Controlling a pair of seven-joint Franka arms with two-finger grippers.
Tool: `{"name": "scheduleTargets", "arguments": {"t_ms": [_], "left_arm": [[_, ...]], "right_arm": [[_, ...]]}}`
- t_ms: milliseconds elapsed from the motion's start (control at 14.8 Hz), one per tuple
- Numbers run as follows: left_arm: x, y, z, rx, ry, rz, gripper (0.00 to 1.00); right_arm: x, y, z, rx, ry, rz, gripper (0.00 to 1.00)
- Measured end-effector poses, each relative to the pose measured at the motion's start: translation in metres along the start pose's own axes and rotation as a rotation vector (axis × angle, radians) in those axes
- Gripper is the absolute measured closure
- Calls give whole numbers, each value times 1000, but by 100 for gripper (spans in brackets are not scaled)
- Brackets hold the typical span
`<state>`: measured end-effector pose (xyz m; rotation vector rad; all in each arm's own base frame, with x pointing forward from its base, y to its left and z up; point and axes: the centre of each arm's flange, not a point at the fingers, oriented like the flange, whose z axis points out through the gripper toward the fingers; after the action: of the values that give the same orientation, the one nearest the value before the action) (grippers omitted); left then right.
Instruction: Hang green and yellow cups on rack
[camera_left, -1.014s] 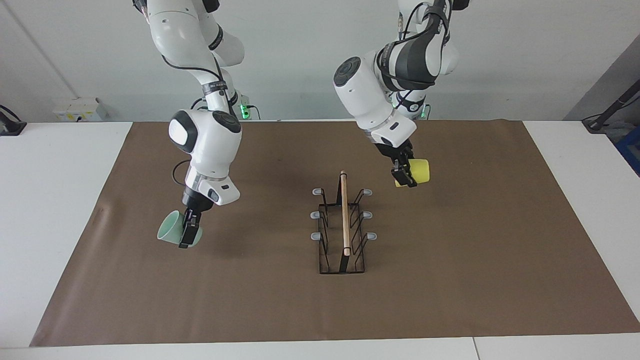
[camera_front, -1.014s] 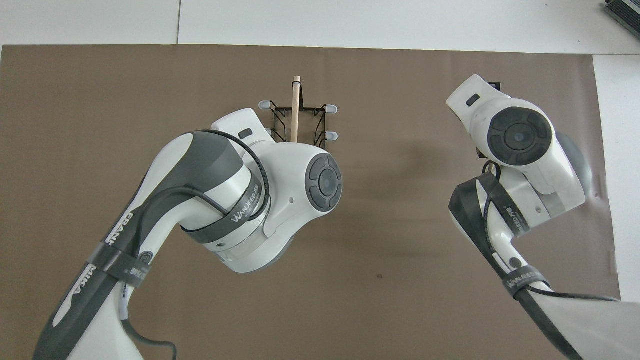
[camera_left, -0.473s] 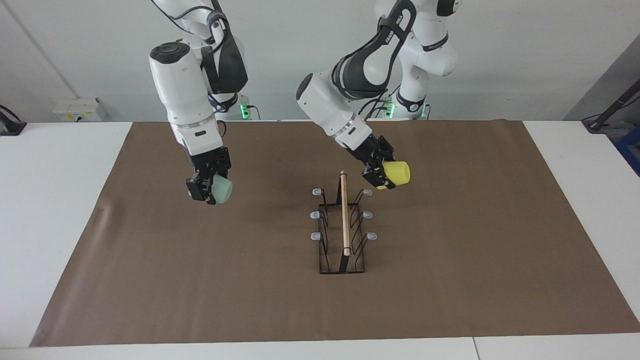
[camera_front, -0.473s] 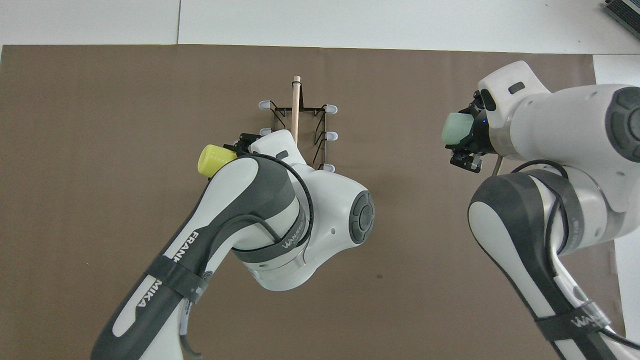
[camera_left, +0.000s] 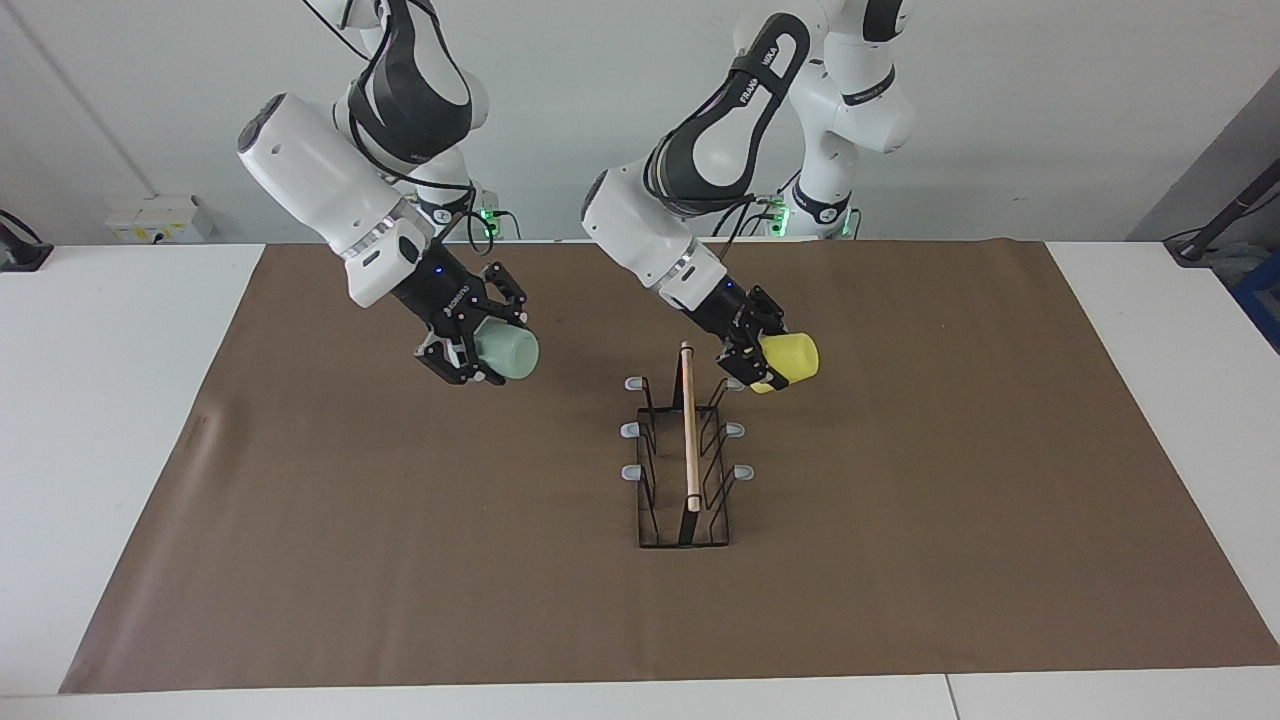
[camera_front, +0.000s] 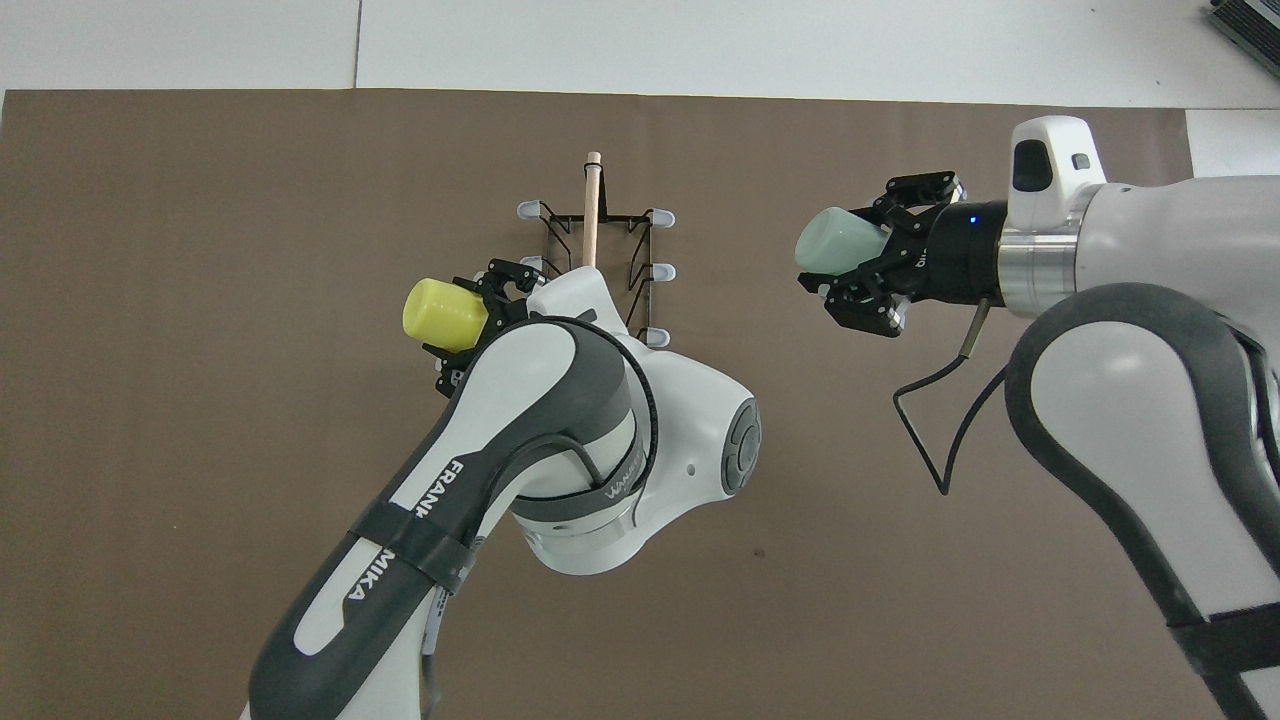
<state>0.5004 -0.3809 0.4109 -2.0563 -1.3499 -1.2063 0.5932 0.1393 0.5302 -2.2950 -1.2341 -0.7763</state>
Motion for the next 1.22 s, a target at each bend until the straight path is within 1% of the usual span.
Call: {"name": "scheduleTargets", "arguments": {"t_ms": [68,203,405,473,608,743,811,946,1216], "left_arm": [[-2,1,2,1,3,-8,30],[-5,4,5,2,9,-31,30],[-8,5,3,-3,10,-63,30],[-10,4,1,-7,10,-63,30],[-16,3,-3,-13,10,-60,30],[-23,2,-6,-17,11,-52,30],[-26,1,-6,-17,13,-49,30],[-30,0,-7,-20,14,-42,30],[-43,-3,-13,-31,15,-25,30]], "right_arm": [[2,1,-1,-16,20,7,32],[4,2,-2,-17,68,28,32],[4,0,-1,26,214,76,32],[1,-1,0,34,251,95,32],[-9,-2,2,19,321,134,32],[-14,-14,13,33,382,193,32],[-16,-23,23,22,403,222,32],[-19,-42,45,-2,420,251,32],[-37,-66,80,-17,443,258,32]]}}
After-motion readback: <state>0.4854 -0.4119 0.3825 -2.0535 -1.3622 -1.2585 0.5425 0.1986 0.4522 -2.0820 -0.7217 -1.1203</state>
